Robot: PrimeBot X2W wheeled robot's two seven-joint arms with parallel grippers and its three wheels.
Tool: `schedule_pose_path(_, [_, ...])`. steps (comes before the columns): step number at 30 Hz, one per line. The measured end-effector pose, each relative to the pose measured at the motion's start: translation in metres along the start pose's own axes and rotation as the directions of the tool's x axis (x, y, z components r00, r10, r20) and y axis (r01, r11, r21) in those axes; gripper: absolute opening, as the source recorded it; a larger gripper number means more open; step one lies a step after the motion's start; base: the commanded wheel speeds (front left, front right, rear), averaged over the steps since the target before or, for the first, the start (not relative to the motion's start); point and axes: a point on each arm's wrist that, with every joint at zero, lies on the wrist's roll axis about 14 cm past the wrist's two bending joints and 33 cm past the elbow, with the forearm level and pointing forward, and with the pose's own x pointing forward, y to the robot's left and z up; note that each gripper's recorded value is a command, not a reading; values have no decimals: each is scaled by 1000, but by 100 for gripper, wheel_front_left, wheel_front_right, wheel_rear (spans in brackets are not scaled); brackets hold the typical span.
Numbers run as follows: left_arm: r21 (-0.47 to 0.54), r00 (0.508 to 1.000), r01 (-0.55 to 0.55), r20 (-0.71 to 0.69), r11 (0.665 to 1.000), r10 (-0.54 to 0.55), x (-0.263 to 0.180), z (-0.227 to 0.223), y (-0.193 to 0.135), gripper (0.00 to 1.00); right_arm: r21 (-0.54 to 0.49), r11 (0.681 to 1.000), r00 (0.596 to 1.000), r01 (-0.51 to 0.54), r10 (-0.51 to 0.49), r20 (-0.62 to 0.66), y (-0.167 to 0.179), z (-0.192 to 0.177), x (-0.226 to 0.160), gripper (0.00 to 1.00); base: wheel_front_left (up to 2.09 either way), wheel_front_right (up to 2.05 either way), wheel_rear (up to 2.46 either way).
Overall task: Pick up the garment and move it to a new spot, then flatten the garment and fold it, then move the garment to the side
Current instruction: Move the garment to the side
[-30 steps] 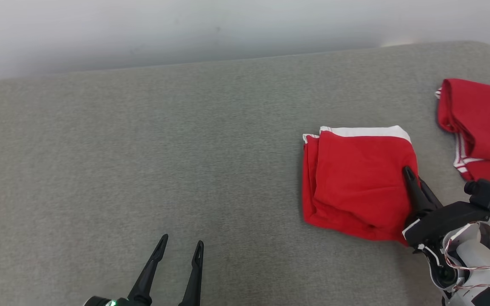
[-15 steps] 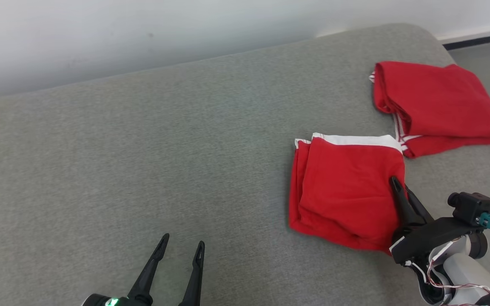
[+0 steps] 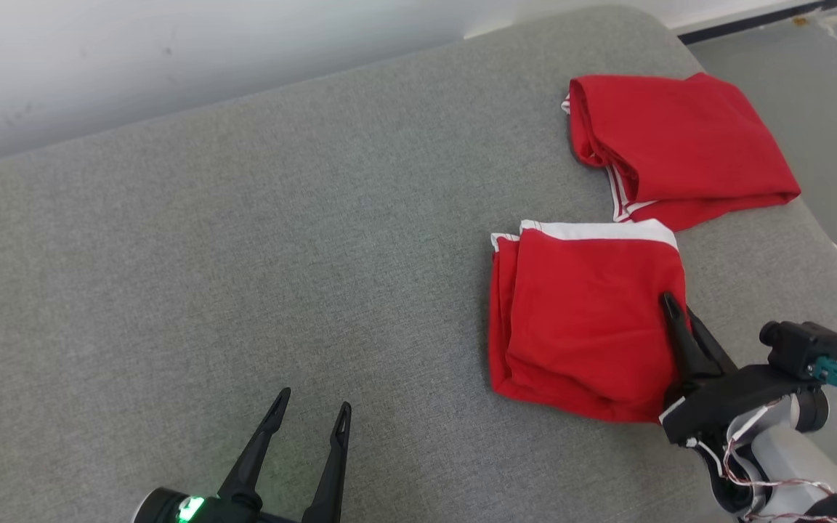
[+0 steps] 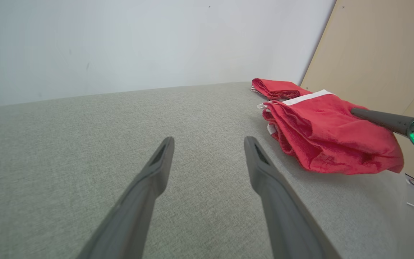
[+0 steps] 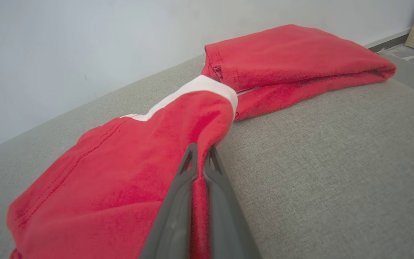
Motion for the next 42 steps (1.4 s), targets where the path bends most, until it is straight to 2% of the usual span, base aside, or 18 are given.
schedule_pose_path(5, [-6, 1000, 18, -5, 1000, -18, 6, -6, -1, 100, -36, 999, 1000, -11, 11, -3, -1, 4, 11, 0, 0, 0, 0])
schedule_pose_path(11, [-9, 999, 34, -15, 999, -34, 14, -16, 2, 100, -127, 989, 997, -78, 76, -25, 6, 10, 36, 0, 0, 0, 0])
schedule_pose_path(17, [-15, 999, 42, -20, 999, -42, 22, -27, 7, 100, -253, 956, 989, -146, 142, -35, 8, 29, 69, 0, 0, 0, 0])
schedule_pose_path(22, [-12, 999, 48, -8, 999, -48, 31, -30, 11, 100, -347, 926, 988, -153, 149, -37, -5, 48, 96, 0, 0, 0, 0])
schedule_pose_path(28, [-5, 999, 48, 17, 999, -48, 38, -29, 17, 100, -386, 917, 995, -100, 95, -30, -34, 62, 119, 0, 0, 0, 0])
schedule_pose_path(33, [6, 999, 46, 26, 999, -46, 43, -34, 24, 100, -418, 908, 1000, -14, 13, -3, -70, 76, 136, 0, 0, 0, 0])
schedule_pose_path(42, [16, 999, 49, 4, 999, -49, 44, -50, 34, 100, -457, 886, 997, 77, -81, 12, -110, 83, 146, 0, 0, 0, 0])
